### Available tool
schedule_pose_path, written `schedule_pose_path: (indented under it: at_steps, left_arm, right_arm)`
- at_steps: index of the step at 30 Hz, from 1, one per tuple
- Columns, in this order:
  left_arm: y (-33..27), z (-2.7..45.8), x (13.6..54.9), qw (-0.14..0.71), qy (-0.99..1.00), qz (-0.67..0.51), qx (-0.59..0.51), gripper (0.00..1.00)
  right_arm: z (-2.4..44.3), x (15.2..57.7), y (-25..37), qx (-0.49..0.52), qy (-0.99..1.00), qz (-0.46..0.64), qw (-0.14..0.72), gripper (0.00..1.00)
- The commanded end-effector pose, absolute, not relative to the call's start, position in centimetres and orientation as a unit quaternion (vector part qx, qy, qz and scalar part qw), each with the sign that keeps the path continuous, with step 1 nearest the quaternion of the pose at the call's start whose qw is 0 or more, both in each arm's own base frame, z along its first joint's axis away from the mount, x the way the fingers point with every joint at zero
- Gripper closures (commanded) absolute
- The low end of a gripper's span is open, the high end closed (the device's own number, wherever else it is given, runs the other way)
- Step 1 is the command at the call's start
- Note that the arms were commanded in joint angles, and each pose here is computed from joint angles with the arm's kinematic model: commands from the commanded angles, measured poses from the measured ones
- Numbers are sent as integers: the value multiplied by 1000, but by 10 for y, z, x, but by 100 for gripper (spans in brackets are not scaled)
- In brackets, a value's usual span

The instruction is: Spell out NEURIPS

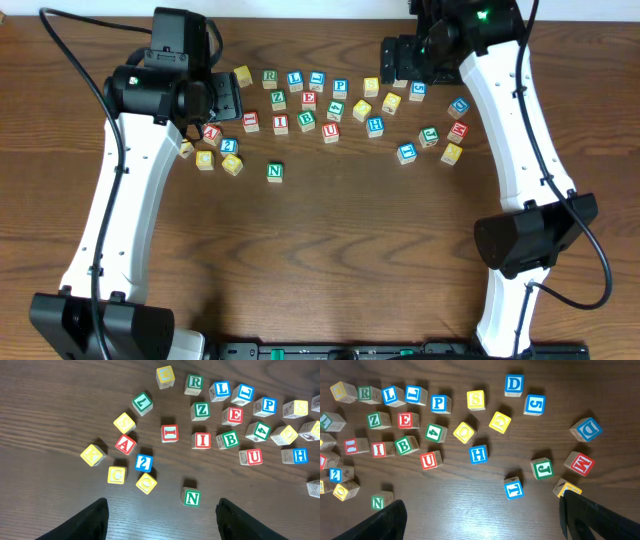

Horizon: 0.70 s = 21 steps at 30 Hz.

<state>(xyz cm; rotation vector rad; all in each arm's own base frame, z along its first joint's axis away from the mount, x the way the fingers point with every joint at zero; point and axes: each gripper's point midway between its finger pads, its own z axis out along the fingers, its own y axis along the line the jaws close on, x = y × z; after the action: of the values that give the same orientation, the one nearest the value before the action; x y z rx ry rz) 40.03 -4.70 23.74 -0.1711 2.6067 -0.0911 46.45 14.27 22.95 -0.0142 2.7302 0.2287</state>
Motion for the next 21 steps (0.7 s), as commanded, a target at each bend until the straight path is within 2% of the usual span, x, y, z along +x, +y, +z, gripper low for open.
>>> schedule_pose_path:
  at_steps: [1, 21]
  left_arm:
    - [-44, 240, 405, 266, 961, -31, -71, 32]
    - [-45, 245, 413, 284, 956, -35, -71, 32]
  right_arm:
    - [230, 466, 146, -3, 976, 79, 203, 6]
    - [231, 466, 151, -9, 975, 82, 206, 5]
